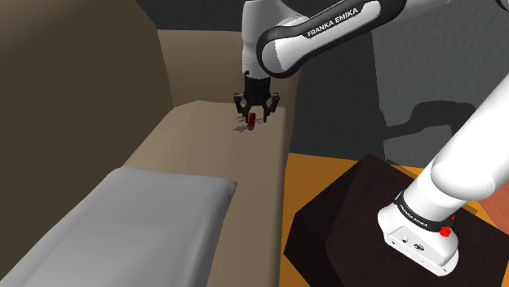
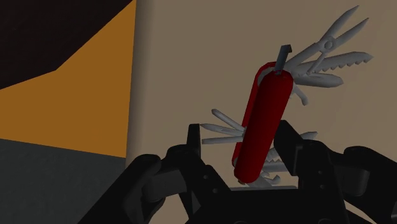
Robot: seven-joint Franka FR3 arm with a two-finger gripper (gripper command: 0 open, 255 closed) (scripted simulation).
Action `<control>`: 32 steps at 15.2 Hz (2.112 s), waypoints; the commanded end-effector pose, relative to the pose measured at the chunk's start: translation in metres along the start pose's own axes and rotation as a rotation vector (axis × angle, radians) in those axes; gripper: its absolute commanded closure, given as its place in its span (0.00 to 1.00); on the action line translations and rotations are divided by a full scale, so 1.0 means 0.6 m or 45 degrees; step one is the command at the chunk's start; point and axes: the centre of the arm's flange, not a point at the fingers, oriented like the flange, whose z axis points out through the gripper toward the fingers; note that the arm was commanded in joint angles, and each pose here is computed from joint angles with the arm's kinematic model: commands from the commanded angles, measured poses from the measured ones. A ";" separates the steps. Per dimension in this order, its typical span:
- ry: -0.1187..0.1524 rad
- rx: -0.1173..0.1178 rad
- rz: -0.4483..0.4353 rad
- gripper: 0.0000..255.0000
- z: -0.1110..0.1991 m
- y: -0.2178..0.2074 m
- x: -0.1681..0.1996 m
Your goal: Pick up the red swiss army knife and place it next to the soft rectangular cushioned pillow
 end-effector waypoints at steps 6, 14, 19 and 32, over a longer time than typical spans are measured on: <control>0.000 0.000 0.000 1.00 -0.063 -0.002 0.002; 0.000 0.000 0.000 1.00 -0.133 -0.003 0.005; 0.000 0.000 0.000 1.00 -0.177 -0.003 0.007; 0.000 0.000 0.000 1.00 -0.180 -0.181 -0.152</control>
